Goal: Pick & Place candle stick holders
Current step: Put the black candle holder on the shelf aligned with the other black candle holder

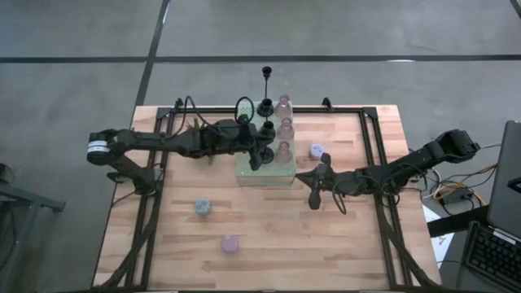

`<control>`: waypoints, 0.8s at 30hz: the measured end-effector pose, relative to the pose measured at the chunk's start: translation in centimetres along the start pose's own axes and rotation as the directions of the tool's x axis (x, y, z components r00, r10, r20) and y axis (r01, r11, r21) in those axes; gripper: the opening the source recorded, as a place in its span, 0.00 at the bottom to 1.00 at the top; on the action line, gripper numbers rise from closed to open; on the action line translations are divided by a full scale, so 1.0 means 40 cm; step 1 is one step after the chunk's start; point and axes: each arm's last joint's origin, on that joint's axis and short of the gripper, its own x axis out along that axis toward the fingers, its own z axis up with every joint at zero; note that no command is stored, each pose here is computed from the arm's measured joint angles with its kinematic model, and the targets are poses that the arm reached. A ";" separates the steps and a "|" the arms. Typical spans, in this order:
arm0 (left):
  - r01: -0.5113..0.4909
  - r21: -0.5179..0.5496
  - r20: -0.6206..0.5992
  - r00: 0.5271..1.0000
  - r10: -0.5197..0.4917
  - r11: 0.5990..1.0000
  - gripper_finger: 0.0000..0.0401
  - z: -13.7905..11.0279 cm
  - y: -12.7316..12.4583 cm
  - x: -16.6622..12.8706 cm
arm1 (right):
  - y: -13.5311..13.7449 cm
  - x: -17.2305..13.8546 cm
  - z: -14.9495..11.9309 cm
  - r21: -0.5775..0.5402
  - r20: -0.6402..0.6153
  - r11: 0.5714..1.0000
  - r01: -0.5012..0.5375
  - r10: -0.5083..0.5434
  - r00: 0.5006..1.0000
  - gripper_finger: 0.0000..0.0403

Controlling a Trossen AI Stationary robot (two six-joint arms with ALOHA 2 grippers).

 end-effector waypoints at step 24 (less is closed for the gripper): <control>-0.010 -0.005 0.003 1.000 0.010 1.000 0.05 -0.005 0.003 0.002 | 0.000 0.000 0.000 0.000 0.000 1.000 0.000 0.000 1.000 0.02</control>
